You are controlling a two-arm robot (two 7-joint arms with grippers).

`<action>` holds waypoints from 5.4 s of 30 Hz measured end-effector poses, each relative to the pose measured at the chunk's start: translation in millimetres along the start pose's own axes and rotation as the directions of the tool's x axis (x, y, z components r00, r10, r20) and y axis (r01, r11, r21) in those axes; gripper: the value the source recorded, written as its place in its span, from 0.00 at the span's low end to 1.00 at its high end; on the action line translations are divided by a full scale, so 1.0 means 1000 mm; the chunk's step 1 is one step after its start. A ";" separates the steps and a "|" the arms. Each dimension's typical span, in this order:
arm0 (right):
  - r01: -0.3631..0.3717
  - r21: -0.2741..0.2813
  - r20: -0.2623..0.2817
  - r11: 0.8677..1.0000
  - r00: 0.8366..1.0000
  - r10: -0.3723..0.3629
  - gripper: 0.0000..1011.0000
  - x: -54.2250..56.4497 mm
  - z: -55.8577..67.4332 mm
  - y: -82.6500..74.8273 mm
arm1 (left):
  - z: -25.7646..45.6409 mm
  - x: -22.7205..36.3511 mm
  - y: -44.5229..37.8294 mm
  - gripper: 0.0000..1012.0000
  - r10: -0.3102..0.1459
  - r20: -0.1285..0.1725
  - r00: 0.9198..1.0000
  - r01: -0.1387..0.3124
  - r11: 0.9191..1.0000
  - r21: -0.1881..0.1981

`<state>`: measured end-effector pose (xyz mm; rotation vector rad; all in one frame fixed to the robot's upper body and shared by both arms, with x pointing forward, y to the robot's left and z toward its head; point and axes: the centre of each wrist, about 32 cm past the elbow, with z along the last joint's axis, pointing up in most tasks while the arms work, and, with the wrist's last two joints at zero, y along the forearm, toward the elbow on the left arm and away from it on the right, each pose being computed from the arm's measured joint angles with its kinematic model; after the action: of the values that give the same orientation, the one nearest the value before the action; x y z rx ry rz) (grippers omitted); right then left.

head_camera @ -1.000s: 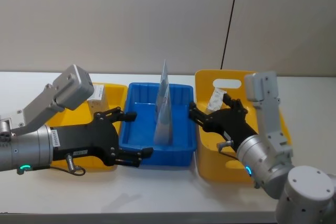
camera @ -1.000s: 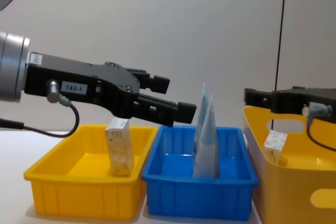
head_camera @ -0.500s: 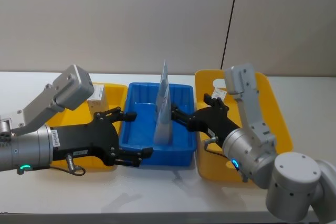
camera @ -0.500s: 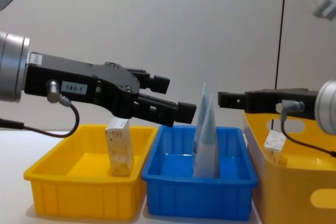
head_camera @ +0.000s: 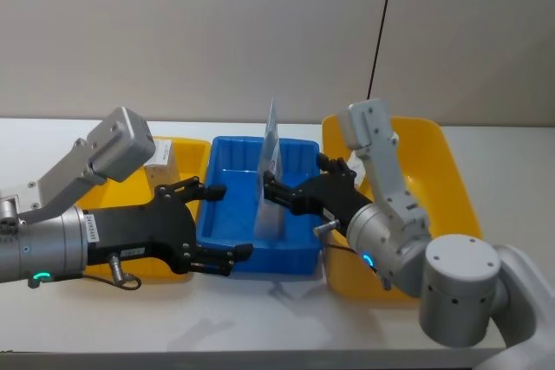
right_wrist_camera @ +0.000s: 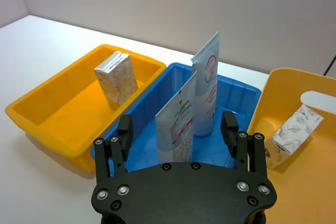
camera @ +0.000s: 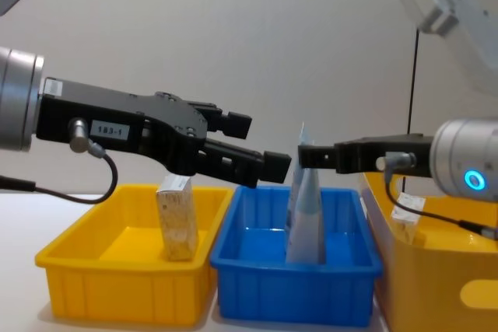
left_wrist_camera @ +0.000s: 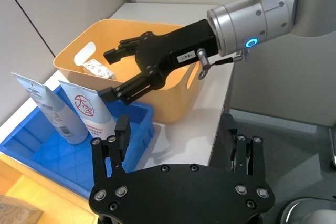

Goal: Bimanual collaborative sorting of washing and personal care products

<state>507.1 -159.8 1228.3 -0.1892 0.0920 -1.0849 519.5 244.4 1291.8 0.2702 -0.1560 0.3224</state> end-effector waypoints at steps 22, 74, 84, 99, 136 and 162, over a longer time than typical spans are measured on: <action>0.059 -0.070 0.048 0.996 0.997 -0.056 0.99 -0.014 -0.006 0.032 | 0.0000 0.0000 0.0000 0.99 0.000 0.000 1.000 0.000 1.000 0.000; 0.062 -0.076 0.076 0.995 0.996 -0.056 0.03 -0.022 -0.009 0.053 | 0.0000 0.0000 0.0000 0.99 0.000 0.000 1.000 0.000 1.000 0.000; 0.066 -0.068 0.077 0.996 0.995 -0.061 0.02 -0.021 -0.008 0.050 | 0.0000 0.0000 0.0000 0.99 0.000 0.000 1.000 0.000 1.000 0.000; 0.047 0.042 0.094 0.998 0.994 -0.051 0.02 -0.004 0.014 0.028 | 0.0000 0.0000 0.0000 0.99 0.000 0.000 1.000 0.000 1.000 0.000; 0.163 0.239 -0.019 0.957 0.986 -0.164 0.02 0.051 0.077 -0.048 | 0.0000 0.0000 0.0000 0.99 0.000 0.000 1.000 0.000 1.000 0.000; 0.243 0.115 -0.028 0.963 0.970 -0.242 0.02 0.074 0.051 -0.075 | 0.0000 0.0000 0.0000 0.99 0.000 0.000 1.000 0.000 1.000 0.000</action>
<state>485.0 -254.1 1294.7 -0.0877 0.0171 -1.3327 519.5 244.4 1291.8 0.2702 -0.1560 0.3224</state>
